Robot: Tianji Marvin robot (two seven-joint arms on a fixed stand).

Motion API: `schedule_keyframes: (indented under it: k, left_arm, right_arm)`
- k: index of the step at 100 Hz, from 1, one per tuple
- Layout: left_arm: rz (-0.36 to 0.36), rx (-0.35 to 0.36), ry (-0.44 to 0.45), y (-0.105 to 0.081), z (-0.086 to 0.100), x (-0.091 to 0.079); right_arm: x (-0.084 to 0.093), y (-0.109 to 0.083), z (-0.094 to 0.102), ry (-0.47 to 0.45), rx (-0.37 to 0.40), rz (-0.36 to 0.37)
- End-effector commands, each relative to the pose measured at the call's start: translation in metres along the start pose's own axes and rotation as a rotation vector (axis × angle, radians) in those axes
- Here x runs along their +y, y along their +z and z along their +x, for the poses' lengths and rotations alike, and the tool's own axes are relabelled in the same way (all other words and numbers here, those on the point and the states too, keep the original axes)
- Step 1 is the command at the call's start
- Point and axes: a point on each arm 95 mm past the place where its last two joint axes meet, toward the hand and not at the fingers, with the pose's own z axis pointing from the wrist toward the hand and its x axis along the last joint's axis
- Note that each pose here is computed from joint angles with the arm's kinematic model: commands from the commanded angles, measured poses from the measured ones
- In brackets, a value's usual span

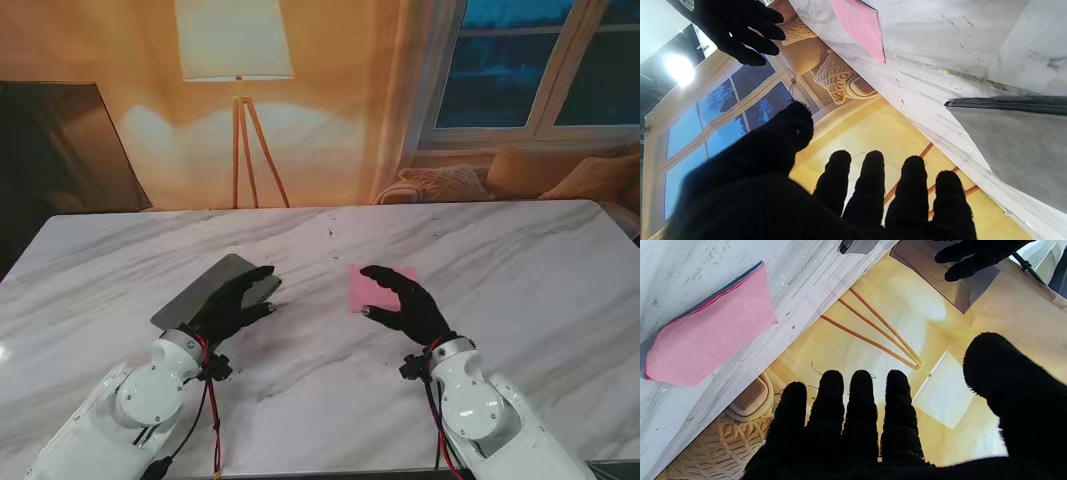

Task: Collect documents into a storage pouch

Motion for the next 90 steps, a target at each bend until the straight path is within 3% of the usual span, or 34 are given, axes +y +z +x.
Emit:
schedule_keyframes:
  k: [1, 29, 48, 70, 90]
  left_arm:
    - [-0.006, 0.002, -0.007, 0.0, 0.001, 0.003]
    - [0.0, -0.012, -0.028, 0.001, 0.001, 0.004]
    - [0.012, -0.044, 0.005, 0.002, 0.0, 0.001]
    - [0.019, -0.092, 0.099, -0.001, -0.002, -0.01]
    - [-0.033, -0.159, 0.193, -0.004, -0.013, -0.029]
  right_arm:
    - [-0.002, -0.001, 0.001, 0.001, -0.008, 0.016]
    - [0.004, -0.003, 0.002, -0.013, -0.004, 0.007]
    - [0.005, -0.003, 0.0, -0.012, -0.01, 0.002]
    - [0.003, -0.003, -0.001, -0.006, -0.015, 0.009]
    - [0.002, -0.003, -0.002, -0.002, -0.02, 0.016]
